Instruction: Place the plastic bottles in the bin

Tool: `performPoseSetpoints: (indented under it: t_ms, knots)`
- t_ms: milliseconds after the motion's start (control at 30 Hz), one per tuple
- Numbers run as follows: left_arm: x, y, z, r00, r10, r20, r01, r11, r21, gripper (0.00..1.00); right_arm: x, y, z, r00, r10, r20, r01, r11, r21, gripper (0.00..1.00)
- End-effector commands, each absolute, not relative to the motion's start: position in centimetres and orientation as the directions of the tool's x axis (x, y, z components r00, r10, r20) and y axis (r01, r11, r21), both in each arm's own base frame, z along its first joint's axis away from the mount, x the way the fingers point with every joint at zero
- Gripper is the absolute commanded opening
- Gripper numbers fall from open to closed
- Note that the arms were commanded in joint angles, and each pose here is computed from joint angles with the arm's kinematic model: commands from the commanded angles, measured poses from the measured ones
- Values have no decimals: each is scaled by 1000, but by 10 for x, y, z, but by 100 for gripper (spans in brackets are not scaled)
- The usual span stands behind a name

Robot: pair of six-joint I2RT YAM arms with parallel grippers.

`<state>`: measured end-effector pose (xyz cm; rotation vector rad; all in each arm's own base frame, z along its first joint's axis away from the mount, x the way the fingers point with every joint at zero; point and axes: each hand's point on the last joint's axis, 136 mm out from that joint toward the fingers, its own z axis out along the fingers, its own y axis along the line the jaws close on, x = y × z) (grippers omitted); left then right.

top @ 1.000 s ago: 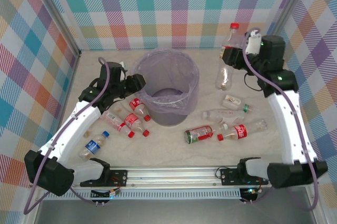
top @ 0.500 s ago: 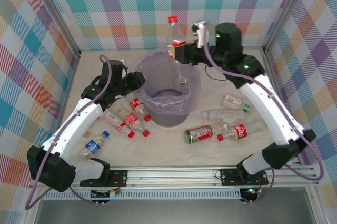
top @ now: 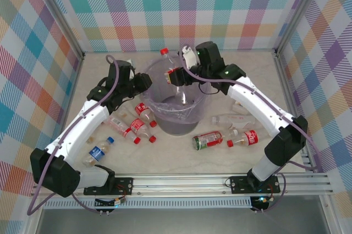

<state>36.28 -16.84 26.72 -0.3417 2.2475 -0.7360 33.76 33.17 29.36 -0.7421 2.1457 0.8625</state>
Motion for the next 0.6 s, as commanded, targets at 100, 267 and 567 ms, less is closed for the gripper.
performPoseSetpoints:
  t_ms: [100,267,567]
  knots:
    - [379,-176,271,-677,-473,-565,-45,792,-609,22,333,330,284,-559,-264,-786,-729,608,314,52]
    - [387,-180,275,-669,-466,-579,-39,800,-599,20,335,329,278,-565,-282,-775,-725,619,304,62]
    - [396,-190,268,-725,-356,-589,11,850,-527,18,335,321,301,-546,-327,-771,-733,633,249,75]
